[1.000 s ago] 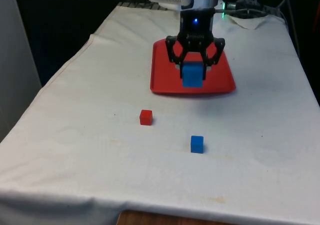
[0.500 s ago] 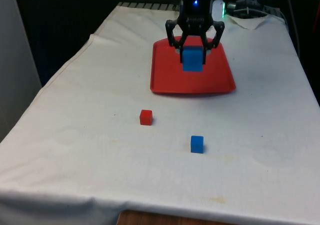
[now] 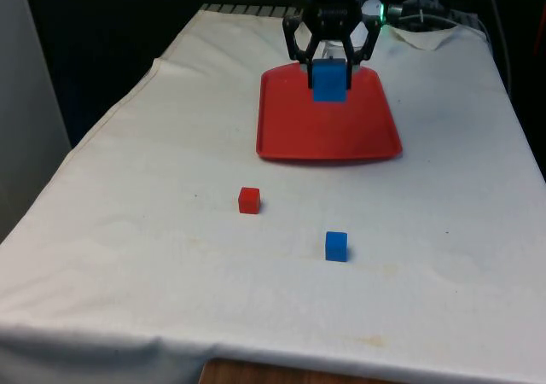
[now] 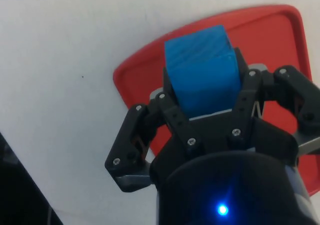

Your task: Pick up the largest block and place it onto the tray.

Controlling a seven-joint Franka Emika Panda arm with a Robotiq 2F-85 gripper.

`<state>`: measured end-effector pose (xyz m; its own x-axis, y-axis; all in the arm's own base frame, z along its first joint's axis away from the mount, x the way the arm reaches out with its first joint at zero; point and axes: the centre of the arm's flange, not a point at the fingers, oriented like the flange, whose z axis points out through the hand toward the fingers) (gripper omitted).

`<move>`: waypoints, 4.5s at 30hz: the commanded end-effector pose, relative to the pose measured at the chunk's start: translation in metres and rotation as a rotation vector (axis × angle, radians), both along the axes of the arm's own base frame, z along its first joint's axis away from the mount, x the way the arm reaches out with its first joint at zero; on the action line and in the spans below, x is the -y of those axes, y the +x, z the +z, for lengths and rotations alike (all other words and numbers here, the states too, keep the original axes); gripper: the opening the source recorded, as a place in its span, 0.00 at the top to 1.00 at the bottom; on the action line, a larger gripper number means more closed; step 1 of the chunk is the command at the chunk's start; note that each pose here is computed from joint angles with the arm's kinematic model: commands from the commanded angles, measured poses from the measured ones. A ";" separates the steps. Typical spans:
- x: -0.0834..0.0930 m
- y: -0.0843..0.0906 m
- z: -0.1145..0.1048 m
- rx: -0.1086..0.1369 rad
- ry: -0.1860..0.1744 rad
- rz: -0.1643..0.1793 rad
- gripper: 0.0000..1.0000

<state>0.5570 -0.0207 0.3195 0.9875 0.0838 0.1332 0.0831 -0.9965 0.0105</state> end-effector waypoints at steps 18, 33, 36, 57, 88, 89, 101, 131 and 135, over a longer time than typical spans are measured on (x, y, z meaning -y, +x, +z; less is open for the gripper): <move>0.004 -0.035 0.001 -0.012 -0.054 0.068 1.00; 0.005 -0.064 -0.010 -0.035 -0.064 0.122 1.00; 0.005 -0.071 -0.017 -0.036 -0.060 0.130 1.00; 0.001 -0.121 -0.068 0.000 -0.049 0.172 1.00; -0.003 -0.151 -0.122 -0.025 -0.101 0.185 0.54; 0.000 -0.150 -0.126 -0.035 -0.118 0.184 0.44; -0.003 -0.151 -0.123 -0.029 -0.103 0.184 0.00; 0.003 -0.099 -0.054 0.011 -0.061 0.170 0.00; 0.003 -0.093 -0.048 0.019 -0.059 0.172 0.00</move>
